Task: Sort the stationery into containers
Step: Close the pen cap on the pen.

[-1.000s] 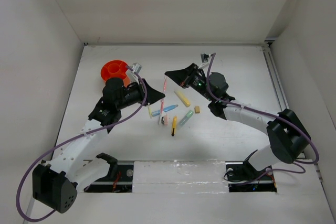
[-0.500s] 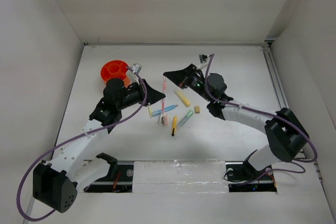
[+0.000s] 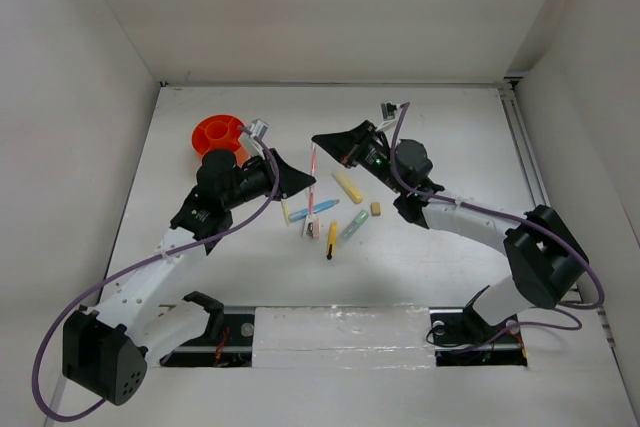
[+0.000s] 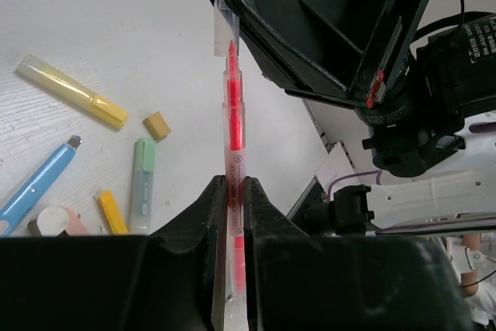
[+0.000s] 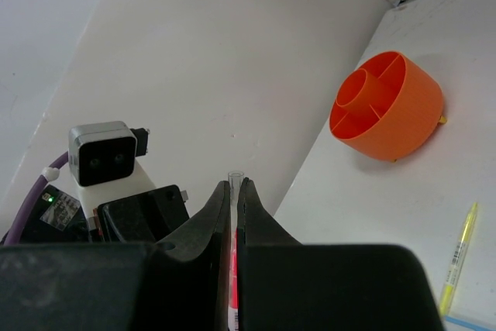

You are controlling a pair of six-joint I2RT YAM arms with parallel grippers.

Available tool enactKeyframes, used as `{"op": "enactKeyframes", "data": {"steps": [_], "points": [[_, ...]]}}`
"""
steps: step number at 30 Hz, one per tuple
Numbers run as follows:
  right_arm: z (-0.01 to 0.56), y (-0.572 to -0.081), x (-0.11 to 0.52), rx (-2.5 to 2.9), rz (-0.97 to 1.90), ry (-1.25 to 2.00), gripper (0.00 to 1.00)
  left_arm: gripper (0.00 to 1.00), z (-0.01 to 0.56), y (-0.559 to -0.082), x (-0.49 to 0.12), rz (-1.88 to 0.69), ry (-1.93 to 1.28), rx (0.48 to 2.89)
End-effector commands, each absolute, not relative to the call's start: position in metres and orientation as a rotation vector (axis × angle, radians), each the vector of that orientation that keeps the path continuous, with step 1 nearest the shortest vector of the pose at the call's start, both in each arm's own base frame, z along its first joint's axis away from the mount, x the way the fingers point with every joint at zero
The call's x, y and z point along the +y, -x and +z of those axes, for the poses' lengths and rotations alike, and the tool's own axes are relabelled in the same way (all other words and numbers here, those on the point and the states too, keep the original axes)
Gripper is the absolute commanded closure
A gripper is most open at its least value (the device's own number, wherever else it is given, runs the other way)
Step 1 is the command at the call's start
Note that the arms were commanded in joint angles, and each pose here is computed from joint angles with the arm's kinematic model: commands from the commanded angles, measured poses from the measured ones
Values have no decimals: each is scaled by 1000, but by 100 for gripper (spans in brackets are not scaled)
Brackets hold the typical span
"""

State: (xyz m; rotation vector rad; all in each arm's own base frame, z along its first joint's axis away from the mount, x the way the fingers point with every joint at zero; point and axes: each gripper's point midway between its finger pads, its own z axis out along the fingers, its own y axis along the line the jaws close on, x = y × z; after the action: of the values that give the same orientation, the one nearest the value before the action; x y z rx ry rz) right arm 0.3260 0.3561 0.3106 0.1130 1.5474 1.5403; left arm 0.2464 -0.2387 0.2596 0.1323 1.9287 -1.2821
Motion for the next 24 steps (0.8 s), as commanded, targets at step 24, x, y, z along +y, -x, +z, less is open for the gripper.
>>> {"op": "enactKeyframes", "data": {"steps": [24], "points": [[325,-303,371,1547,1568,12,100,100,311,-270,-225,-1188,-86,1688]]}}
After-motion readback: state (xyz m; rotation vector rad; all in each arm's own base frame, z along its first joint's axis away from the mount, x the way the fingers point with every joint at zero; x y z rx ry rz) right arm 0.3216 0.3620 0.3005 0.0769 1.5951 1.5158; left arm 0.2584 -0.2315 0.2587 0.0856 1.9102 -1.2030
